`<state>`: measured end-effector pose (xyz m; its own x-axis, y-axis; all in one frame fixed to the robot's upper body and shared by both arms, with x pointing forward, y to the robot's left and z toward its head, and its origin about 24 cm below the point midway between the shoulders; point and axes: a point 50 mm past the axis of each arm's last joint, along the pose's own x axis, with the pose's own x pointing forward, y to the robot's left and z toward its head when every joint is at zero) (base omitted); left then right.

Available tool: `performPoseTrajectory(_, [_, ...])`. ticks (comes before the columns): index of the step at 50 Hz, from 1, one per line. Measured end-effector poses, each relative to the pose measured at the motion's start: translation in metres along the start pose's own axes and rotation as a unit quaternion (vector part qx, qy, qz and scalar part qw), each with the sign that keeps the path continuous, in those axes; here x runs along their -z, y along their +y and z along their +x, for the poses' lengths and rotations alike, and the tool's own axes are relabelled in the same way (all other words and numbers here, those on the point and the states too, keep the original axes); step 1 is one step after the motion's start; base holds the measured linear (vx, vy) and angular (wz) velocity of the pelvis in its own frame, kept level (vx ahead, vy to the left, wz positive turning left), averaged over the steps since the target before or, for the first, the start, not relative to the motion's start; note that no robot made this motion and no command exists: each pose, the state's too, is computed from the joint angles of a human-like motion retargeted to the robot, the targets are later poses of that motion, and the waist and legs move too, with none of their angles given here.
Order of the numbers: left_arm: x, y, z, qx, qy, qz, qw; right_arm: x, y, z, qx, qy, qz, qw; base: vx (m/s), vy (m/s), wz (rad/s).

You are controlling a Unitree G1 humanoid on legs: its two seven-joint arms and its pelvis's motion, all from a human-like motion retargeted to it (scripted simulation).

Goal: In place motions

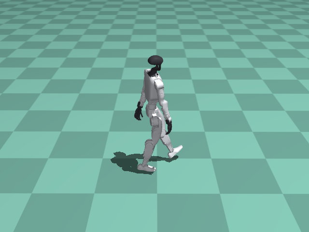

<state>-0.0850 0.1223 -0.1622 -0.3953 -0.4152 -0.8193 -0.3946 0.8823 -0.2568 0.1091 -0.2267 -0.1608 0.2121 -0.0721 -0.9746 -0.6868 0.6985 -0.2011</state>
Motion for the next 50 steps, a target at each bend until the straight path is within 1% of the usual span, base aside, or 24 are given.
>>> performPoseTrajectory(4, [0.004, 0.008, -0.002, 0.0, 0.014, 0.028, 1.0, -0.002, 0.009, 0.001, -0.008, -0.006, 0.018, 1.0, 0.49, 0.43, 0.52])
performPoseTrajectory(8, [-0.008, 0.023, -0.011, -0.038, 0.011, 0.055, 0.998, 0.016, 0.036, 0.001, -0.042, 0.021, 0.066, 0.997, 0.49, 0.4, 0.09])
performPoseTrajectory(11, [-0.019, 0.026, -0.016, -0.051, -0.01, 0.048, 0.997, 0.038, 0.06, -0.002, -0.069, 0.067, 0.089, 0.991, 0.6, 0.44, 0.2])
performPoseTrajectory(13, [-0.033, 0.024, -0.02, -0.045, -0.036, 0.03, 0.998, 0.046, 0.071, -0.004, -0.079, 0.085, 0.089, 0.989, 0.5, 0.36, 0.48])
performPoseTrajectory(16, [-0.059, 0.014, -0.028, -0.018, -0.085, 0.011, 0.996, 0.051, 0.07, -0.005, -0.08, 0.099, 0.068, 0.99, 0.44, 0.38, 0.8])
performPoseTrajectory(19, [-0.085, 0.006, -0.041, -0.007, -0.125, 0.016, 0.992, 0.049, 0.069, -0.004, -0.078, 0.1, 0.05, 0.991, 0.39, 0.27, 0.54])
performPoseTrajectory(22, [-0.115, 0.001, -0.059, -0.028, -0.155, 0.055, 0.986, 0.043, 0.068, -0.003, -0.07, 0.073, 0.061, 0.993, 0.28, 0.2, 1.05])
performPoseTrajectory(26, [-0.146, -0.008, -0.08, -0.067, -0.188, 0.142, 0.969, 0.041, 0.067, -0.002, -0.054, 0.057, 0.078, 0.994, 0.43, 0.25, 1.0])
performPoseTrajectory(32, [-0.174, -0.023, -0.1, -0.116, -0.221, 0.246, 0.936, 0.042, 0.065, -0.002, -0.051, 0.066, 0.084, 0.993, 0.43, 0.23, 0.79])
performPoseTrajectory(36, [-0.166, -0.023, -0.092, -0.122, -0.197, 0.272, 0.934, 0.044, 0.066, -0.003, -0.05, 0.074, 0.081, 0.993, 0.7, 0.23, 0.37])
performPoseTrajectory(40, [-0.14, -0.014, -0.072, -0.113, -0.147, 0.257, 0.948, 0.045, 0.068, -0.003, -0.053, 0.077, 0.085, 0.992, 0.64, 0.18, 0.25])
performPoseTrajectory(47, [-0.051, 0.009, -0.026, -0.064, -0.008, 0.145, 0.987, 0.056, 0.081, -0.006, -0.08, 0.106, 0.099, 0.986, 0.76, 0.14, 0.33])
performPoseTrajectory(50, [-0.026, 0.014, -0.017, -0.037, 0.02, 0.121, 0.992, 0.053, 0.078, -0.006, -0.076, 0.103, 0.112, 0.985, 0.54, 0.13, -0.09])
